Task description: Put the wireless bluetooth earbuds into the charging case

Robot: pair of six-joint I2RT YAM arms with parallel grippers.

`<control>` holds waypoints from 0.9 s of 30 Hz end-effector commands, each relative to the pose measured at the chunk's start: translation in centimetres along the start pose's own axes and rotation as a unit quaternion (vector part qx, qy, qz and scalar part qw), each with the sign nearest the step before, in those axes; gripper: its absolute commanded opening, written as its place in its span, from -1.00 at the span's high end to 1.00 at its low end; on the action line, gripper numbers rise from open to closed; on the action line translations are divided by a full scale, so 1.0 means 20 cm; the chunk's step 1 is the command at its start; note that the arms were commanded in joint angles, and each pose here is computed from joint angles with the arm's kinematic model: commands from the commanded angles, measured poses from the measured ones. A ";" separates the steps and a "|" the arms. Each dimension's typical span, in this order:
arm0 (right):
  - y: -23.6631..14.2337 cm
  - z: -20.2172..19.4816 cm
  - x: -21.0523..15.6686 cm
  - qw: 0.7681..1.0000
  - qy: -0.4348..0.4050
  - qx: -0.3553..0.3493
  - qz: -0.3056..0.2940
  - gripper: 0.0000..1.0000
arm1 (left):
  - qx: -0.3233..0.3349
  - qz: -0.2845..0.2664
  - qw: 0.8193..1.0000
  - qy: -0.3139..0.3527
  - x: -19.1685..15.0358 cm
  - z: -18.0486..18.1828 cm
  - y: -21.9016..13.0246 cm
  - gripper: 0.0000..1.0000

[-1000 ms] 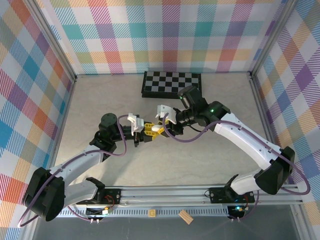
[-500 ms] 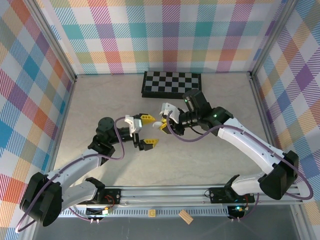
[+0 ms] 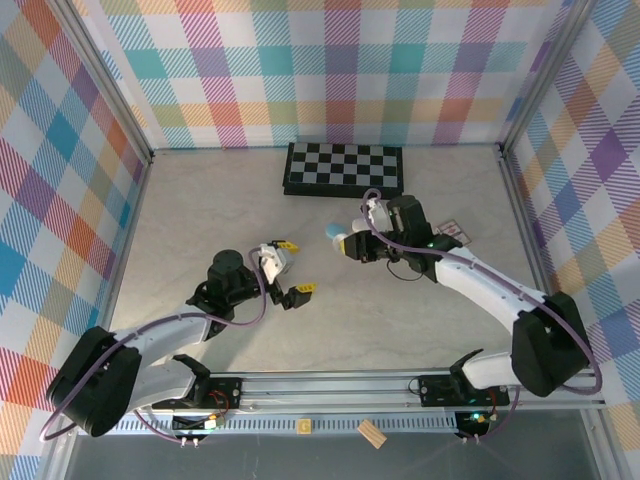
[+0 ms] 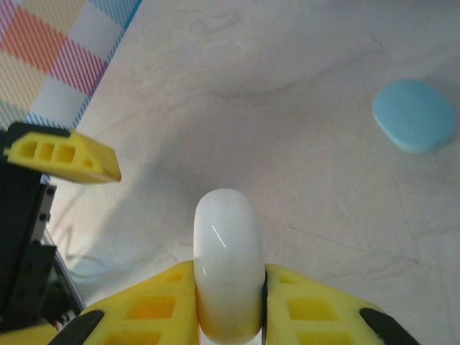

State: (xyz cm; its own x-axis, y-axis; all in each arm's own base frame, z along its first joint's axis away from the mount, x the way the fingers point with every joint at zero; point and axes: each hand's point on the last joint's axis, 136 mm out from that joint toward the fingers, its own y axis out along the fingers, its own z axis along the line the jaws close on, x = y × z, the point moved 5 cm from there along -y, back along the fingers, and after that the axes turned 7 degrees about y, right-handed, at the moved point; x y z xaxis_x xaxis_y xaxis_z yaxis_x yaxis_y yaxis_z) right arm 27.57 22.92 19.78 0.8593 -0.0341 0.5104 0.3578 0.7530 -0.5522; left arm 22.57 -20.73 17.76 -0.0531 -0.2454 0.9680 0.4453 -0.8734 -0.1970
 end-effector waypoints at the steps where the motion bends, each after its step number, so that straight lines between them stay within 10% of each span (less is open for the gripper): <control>1: 0.09 -0.04 0.01 0.995 0.097 0.031 -0.008 0.53 | 0.004 -0.010 1.000 0.023 0.01 0.00 0.02 -0.99; 19: 0.43 -0.41 -0.22 0.977 0.199 -0.041 0.066 0.41 | -0.004 0.009 1.000 0.013 0.00 -0.01 0.04 -0.99; 27: 0.24 -0.40 -0.12 0.984 0.115 -0.135 0.013 -0.52 | 0.173 0.017 0.985 -0.020 0.00 0.20 -0.07 -0.99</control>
State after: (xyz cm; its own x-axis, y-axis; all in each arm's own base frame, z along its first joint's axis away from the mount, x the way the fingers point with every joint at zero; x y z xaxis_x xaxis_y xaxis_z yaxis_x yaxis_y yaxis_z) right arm 29.73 22.85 8.16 0.9558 -0.2055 0.2101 0.2936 0.6334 -0.7160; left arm 24.37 -19.54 17.75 -0.0090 -0.2708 0.9626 0.6051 -0.7679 -0.2104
